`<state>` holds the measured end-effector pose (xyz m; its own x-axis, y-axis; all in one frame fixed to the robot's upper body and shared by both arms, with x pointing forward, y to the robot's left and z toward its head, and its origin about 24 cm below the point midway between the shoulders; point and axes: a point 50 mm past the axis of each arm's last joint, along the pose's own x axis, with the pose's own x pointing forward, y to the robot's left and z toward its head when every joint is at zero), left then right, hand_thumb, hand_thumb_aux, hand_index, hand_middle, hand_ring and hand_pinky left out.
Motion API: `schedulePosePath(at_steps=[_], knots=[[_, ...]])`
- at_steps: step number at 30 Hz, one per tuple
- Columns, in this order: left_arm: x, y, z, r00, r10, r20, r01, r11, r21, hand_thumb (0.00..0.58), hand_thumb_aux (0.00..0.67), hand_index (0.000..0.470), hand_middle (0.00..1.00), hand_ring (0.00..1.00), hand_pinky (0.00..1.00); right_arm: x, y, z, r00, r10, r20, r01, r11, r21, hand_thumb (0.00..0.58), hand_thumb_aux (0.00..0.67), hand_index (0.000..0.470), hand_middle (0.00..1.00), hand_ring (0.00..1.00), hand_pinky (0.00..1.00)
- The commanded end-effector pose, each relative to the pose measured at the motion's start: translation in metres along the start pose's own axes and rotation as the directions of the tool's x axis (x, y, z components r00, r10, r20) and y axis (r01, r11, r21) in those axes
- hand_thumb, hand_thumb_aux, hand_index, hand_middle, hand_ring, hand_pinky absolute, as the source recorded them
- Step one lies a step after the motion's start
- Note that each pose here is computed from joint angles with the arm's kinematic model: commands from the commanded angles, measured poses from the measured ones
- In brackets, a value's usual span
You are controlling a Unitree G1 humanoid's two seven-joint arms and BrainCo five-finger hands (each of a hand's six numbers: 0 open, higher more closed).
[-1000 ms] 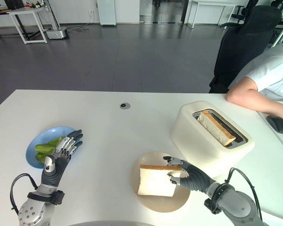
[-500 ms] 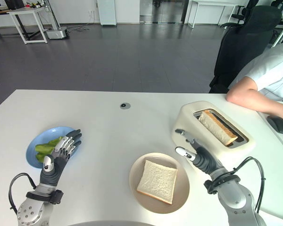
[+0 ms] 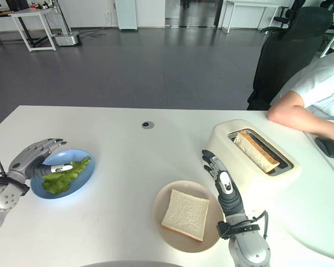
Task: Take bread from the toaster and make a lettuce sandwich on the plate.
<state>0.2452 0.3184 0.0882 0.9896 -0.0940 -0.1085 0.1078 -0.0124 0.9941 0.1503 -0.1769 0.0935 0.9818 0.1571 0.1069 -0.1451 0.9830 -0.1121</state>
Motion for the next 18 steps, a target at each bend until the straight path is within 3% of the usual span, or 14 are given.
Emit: schedulePosePath(at_steps=[1, 3, 5, 6, 7, 9, 10, 11, 12, 13, 18], knots=[[0.000, -0.015, -0.015, 0.993, -0.109, -0.045, 0.113, 0.990, 0.084, 0.036, 0.021, 0.015, 0.00, 0.00, 0.00, -0.001, 0.000, 0.002, 1.000, -0.009, -0.007, 0.009, 0.999, 0.048, 0.000, 0.000, 0.000, 0.00, 0.00, 0.00], [-0.003, -0.025, -0.018, 0.986, -0.156, -0.054, 0.160, 0.982, 0.098, 0.049, 0.029, 0.020, 0.00, 0.00, 0.00, -0.001, 0.000, 0.003, 1.000, -0.011, -0.004, 0.011, 0.999, 0.053, 0.000, 0.000, 0.000, 0.00, 0.00, 0.00], [-0.006, -0.031, -0.020, 0.981, -0.186, -0.059, 0.192, 0.976, 0.107, 0.104, 0.063, 0.044, 0.00, 0.00, 0.00, -0.001, -0.001, 0.005, 1.000, -0.012, -0.001, 0.012, 0.999, 0.053, 0.000, 0.000, 0.000, 0.00, 0.00, 0.00], [-0.007, -0.033, -0.022, 0.978, -0.199, -0.067, 0.206, 0.972, 0.112, 0.268, 0.179, 0.125, 0.00, 0.00, 0.00, -0.001, -0.002, 0.006, 1.000, -0.015, 0.003, 0.015, 0.999, 0.052, 0.000, 0.000, 0.000, 0.00, 0.00, 0.00], [-0.009, -0.035, -0.025, 0.974, -0.214, -0.079, 0.222, 0.968, 0.121, 0.294, 0.200, 0.140, 0.00, 0.00, 0.00, 0.000, -0.004, 0.007, 1.000, -0.020, 0.008, 0.019, 0.999, 0.049, 0.000, 0.000, 0.000, 0.00, 0.00, 0.00], [-0.012, -0.040, -0.031, 0.966, -0.240, -0.098, 0.252, 0.959, 0.131, 0.291, 0.197, 0.138, 0.00, 0.00, 0.00, 0.001, -0.007, 0.010, 0.999, -0.026, 0.019, 0.025, 0.999, 0.044, 0.000, 0.000, 0.000, 0.00, 0.00, 0.00], [-0.012, -0.041, -0.032, 0.964, -0.247, -0.101, 0.259, 0.957, 0.133, 0.331, 0.231, 0.162, 0.00, 0.00, 0.00, 0.001, -0.008, 0.011, 0.999, -0.029, 0.023, 0.028, 0.999, 0.042, 0.000, 0.000, 0.000, 0.00, 0.00, 0.00], [-0.013, -0.042, -0.032, 0.963, -0.250, -0.101, 0.262, 0.956, 0.133, 0.476, 0.386, 0.271, 0.00, 0.00, 0.00, 0.002, -0.009, 0.011, 0.999, -0.031, 0.026, 0.030, 0.999, 0.041, 0.000, 0.000, 0.000, 0.00, 0.00, 0.00], [-0.013, -0.042, -0.033, 0.964, -0.248, -0.100, 0.260, 0.956, 0.134, 0.568, 0.575, 0.404, 0.00, 0.00, 0.00, 0.002, -0.010, 0.012, 0.999, -0.032, 0.028, 0.031, 0.999, 0.040, 0.000, 0.000, 0.000, 0.00, 0.00, 0.00], [-0.012, -0.042, -0.032, 0.966, -0.241, -0.096, 0.253, 0.958, 0.135, 0.580, 0.670, 0.470, 0.00, 0.00, 0.00, 0.002, -0.010, 0.012, 0.999, -0.033, 0.028, 0.031, 0.999, 0.040, 0.000, 0.000, 0.000, 0.00, 0.00, 0.00], [-0.008, -0.035, -0.028, 0.978, -0.198, -0.064, 0.205, 0.969, 0.136, 0.580, 0.670, 0.470, 0.00, 0.00, 0.00, 0.003, -0.010, 0.011, 0.999, -0.031, 0.027, 0.030, 0.999, 0.038, 0.000, 0.000, 0.000, 0.00, 0.00, 0.00]])
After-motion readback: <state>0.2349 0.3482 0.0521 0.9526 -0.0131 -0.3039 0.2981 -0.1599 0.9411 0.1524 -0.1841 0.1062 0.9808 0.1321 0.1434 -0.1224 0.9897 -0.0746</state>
